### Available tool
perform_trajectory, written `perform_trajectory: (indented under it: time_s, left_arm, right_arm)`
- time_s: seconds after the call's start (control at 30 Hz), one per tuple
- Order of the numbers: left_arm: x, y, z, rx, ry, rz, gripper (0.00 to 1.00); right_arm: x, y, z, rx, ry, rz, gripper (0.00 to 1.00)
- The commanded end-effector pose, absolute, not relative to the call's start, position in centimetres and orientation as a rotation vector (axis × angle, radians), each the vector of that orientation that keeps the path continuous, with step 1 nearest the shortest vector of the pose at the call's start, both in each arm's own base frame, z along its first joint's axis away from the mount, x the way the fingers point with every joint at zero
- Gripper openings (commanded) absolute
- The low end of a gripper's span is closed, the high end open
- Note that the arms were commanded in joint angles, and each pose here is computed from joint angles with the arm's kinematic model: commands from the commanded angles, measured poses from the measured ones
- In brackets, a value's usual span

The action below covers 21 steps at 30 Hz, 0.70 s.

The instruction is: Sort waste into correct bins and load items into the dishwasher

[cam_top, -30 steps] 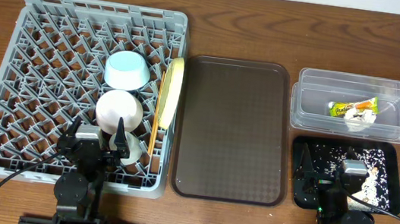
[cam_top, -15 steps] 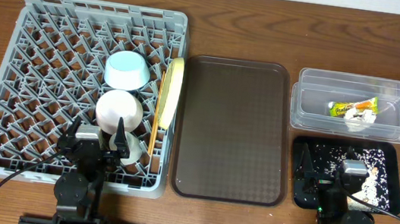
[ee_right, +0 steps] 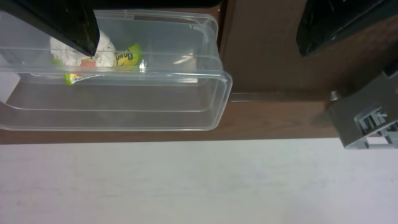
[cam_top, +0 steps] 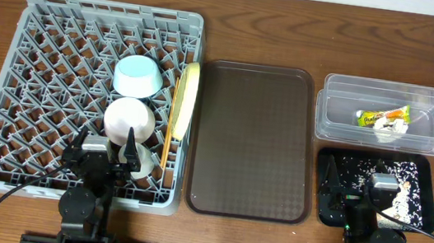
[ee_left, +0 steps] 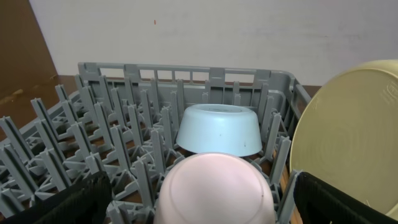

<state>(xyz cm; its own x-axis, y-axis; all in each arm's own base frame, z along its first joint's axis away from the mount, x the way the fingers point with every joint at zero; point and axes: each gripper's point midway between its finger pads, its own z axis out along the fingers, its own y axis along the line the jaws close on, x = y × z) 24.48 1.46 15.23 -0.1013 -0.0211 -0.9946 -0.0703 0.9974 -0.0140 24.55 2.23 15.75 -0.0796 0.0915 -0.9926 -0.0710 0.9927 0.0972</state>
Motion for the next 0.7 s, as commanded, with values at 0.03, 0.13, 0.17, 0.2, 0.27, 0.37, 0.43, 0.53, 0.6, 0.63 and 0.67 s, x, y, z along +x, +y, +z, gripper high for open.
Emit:
perform_trajectory:
  time_s: [0.03,0.13,0.17,0.2,0.27,0.37,0.43,0.53,0.6,0.63,0.67]
  left_arm:
    - [24.34,1.56,13.64,-0.067,1.725,0.055,0.94]
    - [24.34,1.56,13.64,-0.067,1.725,0.055,0.95]
    - [24.34,1.56,13.64,-0.067,1.725,0.055,0.95]
    - [24.34,1.56,13.64,-0.067,1.725,0.055,0.95]
    - [24.34,1.56,13.64,-0.067,1.725,0.055,0.95]
    - [24.34,1.56,13.64,-0.067,1.725,0.055,0.95]
    - [24.34,1.56,13.64,-0.067,1.725,0.055,0.95]
    - [24.34,1.56,13.64,-0.067,1.725,0.055,0.95]
    - [24.34,1.56,13.64,-0.067,1.725,0.055,0.95]
    - [24.34,1.56,13.64,-0.067,1.725,0.055,0.95]
    - [24.34,1.56,13.64,-0.067,1.725,0.055,0.95]
  right_arm:
    - [24.50,2.44,15.74,-0.002,1.644,0.133,0.99]
    - [24.50,2.44,15.74,-0.002,1.644,0.133,0.99]
    - [24.50,2.44,15.74,-0.002,1.644,0.133,0.99]
    - [24.50,2.44,15.74,-0.002,1.644,0.133,0.99]
    - [24.50,2.44,15.74,-0.002,1.644,0.133,0.99]
    - [24.50,2.44,15.74,-0.002,1.644,0.133,0.99]
    - [24.50,2.44,15.74,-0.002,1.644,0.133,0.99]
    - [24.50,2.44,15.74,-0.002,1.644,0.133,0.99]
    - [24.50,2.44,15.74,-0.002,1.644,0.133,0.99]
    - [24.50,2.44,15.73,-0.002,1.644,0.133,0.99]
    - [24.50,2.44,15.74,-0.002,1.644,0.133,0.99]
